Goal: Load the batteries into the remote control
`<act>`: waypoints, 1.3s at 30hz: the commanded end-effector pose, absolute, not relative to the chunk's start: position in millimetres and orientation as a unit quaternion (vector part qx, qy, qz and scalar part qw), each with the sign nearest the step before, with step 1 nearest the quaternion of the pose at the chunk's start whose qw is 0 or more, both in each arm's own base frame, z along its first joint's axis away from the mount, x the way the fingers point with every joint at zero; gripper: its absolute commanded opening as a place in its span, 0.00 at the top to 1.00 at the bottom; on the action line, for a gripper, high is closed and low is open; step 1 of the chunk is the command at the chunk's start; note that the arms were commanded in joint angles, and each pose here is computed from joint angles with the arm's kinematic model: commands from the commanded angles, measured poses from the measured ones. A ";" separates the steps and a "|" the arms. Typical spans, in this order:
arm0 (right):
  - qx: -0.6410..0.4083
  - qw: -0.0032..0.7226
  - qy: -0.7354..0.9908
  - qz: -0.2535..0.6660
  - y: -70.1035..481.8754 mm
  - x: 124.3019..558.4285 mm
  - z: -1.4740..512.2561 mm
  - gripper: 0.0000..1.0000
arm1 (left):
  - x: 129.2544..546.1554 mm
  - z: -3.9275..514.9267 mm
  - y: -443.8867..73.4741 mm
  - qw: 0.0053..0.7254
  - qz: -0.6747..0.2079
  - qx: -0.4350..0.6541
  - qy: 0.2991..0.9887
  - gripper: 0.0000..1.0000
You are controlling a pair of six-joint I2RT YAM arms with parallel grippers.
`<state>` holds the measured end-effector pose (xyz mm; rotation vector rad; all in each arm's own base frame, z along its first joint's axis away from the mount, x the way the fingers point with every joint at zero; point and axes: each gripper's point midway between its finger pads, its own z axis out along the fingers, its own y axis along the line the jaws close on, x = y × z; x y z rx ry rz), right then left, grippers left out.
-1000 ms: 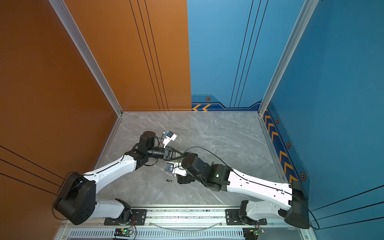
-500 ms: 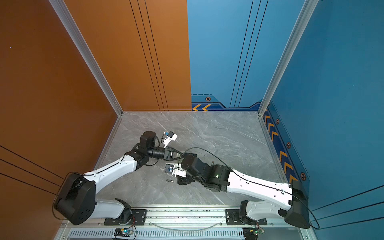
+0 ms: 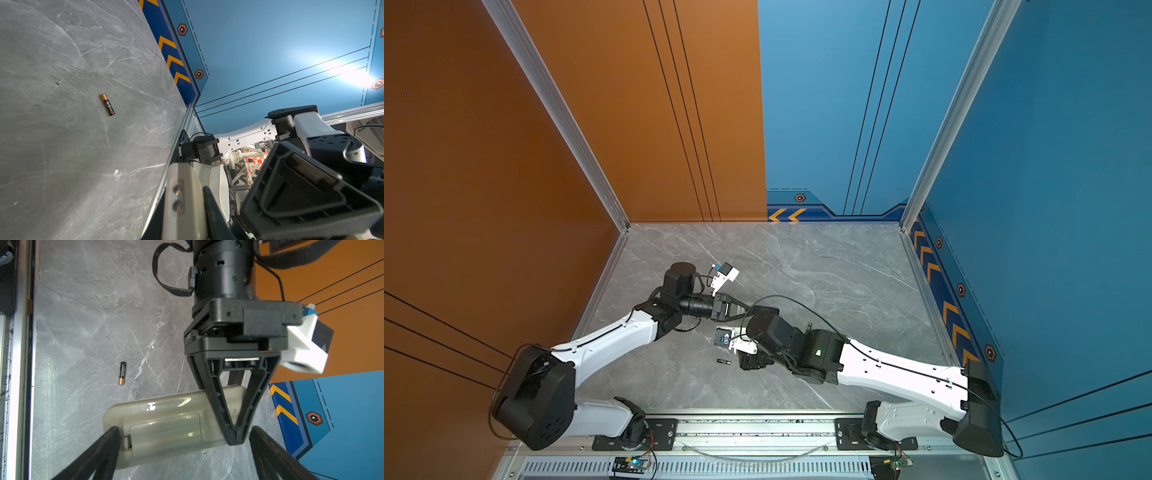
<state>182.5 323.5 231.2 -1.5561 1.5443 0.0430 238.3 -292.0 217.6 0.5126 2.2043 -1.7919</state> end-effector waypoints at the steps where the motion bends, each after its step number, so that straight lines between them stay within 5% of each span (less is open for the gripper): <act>1: -0.642 0.444 0.625 -0.004 317.4 182.5 220.3 0.06 | 231.6 235.2 -295.0 0.133 -0.629 0.202 0.739 1.00; 39: -0.623 0.450 0.637 -0.060 313.1 201.8 217.6 0.07 | 231.2 236.5 -295.8 0.132 -0.632 0.201 0.737 1.00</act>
